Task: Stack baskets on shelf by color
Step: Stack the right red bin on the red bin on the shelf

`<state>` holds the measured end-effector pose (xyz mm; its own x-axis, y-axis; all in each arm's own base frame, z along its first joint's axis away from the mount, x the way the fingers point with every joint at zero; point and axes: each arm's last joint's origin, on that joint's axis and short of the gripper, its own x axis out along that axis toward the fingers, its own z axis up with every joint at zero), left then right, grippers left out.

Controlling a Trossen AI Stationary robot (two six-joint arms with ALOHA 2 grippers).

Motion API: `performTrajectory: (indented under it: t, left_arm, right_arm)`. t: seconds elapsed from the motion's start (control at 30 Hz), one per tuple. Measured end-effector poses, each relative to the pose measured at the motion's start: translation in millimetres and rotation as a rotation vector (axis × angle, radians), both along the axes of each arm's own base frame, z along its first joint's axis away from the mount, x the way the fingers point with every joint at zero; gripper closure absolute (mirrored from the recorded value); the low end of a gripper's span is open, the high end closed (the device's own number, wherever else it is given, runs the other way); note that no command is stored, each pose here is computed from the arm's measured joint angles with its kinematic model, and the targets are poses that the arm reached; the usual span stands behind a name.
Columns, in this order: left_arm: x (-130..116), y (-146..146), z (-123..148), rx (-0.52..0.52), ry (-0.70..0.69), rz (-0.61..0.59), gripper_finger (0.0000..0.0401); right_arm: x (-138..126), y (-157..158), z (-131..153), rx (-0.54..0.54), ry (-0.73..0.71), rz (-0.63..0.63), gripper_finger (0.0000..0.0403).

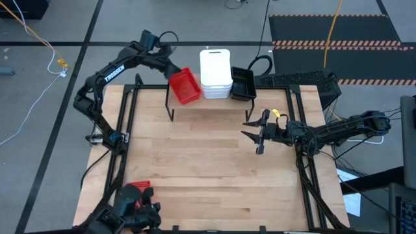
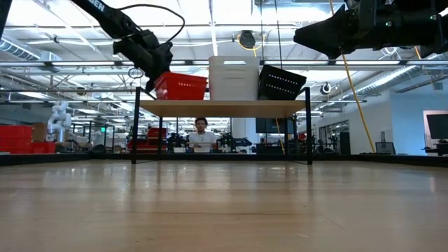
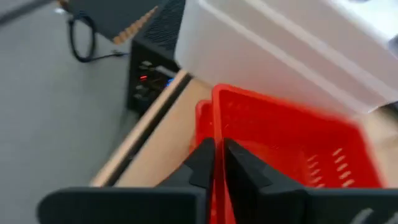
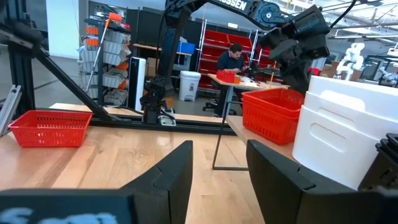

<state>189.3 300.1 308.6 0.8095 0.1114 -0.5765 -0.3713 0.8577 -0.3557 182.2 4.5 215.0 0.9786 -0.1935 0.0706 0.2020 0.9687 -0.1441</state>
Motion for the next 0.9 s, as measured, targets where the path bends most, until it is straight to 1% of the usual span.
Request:
performTrajectory:
  t: [0.07,0.17,0.23,0.3,0.43,0.5,0.57,0.63,0.67,0.73,0.83,0.9]
  left_arm:
    - [3,-3,1,0.073,0.052,-0.011,0.0346]
    - [8,-9,6,0.195,0.103,-0.041,0.0302]
    - [10,-15,13,0.26,0.11,-0.056,0.0269]
    - [11,-24,26,0.32,0.088,-0.074,0.0235]
    - [11,-60,60,0.38,0.009,-0.102,0.0176]
    - [16,-86,71,0.393,0.009,-0.163,0.0156]
    - [27,-112,69,0.449,0.097,-0.212,0.0148]
    - [44,-131,58,0.518,0.221,-0.194,0.0149]
    - [52,-138,53,0.542,0.257,-0.17,0.0151]
    - [64,-148,44,0.57,0.265,-0.145,0.0156]
    - [78,-158,33,0.6,0.21,-0.14,0.0159]
    - [83,-162,23,0.604,0.241,-0.122,0.0159]
  right_arm:
    - [0,0,0,-0.001,0.0,0.0,0.0259]
    - [0,0,0,-0.003,0.003,0.0,0.0259]
    - [0,0,-1,-0.003,0.007,0.0,0.0259]
    - [0,0,-2,-0.001,0.018,0.0,0.0259]
    - [0,0,-3,0.009,0.029,0.001,0.0259]
    - [0,0,-3,0.011,0.028,0.001,0.0259]
    - [0,0,-3,0.011,0.024,0.001,0.0259]
    - [0,0,-2,0.015,0.016,0.001,0.0259]
    - [0,0,-2,0.022,0.014,0.002,0.0259]
    - [0,0,-2,0.039,0.009,0.006,0.0259]
    - [0,2,-1,0.048,0.005,0.016,0.0259]
    - [0,3,-1,0.046,0.003,0.023,0.0259]
